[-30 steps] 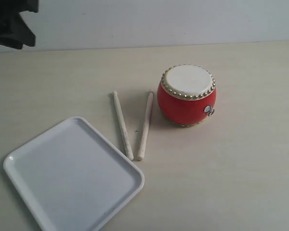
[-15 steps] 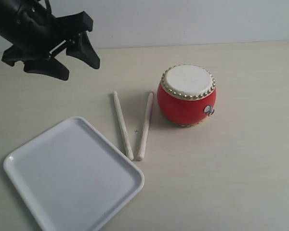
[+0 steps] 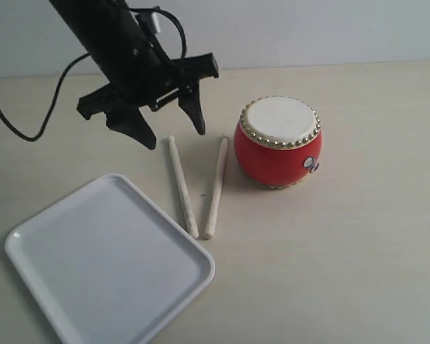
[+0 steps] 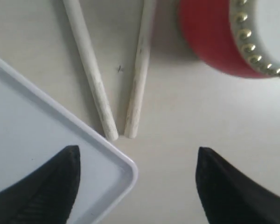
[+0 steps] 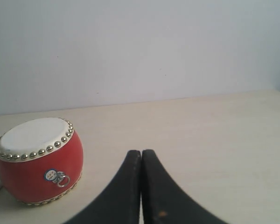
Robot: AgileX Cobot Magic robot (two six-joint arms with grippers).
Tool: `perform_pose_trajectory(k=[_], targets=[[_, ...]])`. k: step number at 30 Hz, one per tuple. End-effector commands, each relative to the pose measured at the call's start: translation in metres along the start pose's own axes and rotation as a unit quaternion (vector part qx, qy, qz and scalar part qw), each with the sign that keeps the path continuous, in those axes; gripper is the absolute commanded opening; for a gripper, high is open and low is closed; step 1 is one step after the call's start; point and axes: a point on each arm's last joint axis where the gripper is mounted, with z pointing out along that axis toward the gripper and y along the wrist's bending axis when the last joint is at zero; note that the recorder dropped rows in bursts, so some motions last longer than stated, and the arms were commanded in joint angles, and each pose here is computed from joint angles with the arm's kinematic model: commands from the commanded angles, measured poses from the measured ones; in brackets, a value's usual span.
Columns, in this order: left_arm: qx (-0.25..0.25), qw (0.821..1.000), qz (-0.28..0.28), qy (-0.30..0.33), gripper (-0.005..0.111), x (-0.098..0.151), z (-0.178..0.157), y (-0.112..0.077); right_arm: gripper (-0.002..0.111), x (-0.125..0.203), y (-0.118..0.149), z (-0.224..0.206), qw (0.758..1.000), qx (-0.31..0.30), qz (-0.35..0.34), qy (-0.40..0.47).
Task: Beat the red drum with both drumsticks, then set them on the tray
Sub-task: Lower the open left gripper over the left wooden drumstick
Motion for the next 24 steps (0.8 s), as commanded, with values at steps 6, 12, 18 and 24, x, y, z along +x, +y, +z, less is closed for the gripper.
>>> perform_pose_trajectory(k=[6, 12, 18, 24], targets=[[-0.066, 0.996, -0.019, 0.056, 0.067, -0.002, 0.046, -0.008, 0.0, 0.001, 0.0, 0.0, 1.0, 0.002, -0.003, -0.003], [-0.08, 0.994, -0.052, 0.051, 0.067, -0.005, 0.055, -0.005, 0.0, 0.001, 0.0, 0.0, 1.0, 0.002, -0.002, -0.003], [-0.071, 0.995, -0.064, 0.027, 0.057, -0.011, 0.064, -0.005, 0.0, 0.001, 0.0, 0.0, 1.0, -0.003, -0.004, -0.003], [-0.082, 0.994, -0.067, 0.038, 0.063, -0.013, 0.078, -0.001, 0.0, 0.001, 0.001, 0.0, 1.0, -0.009, -0.004, -0.002]])
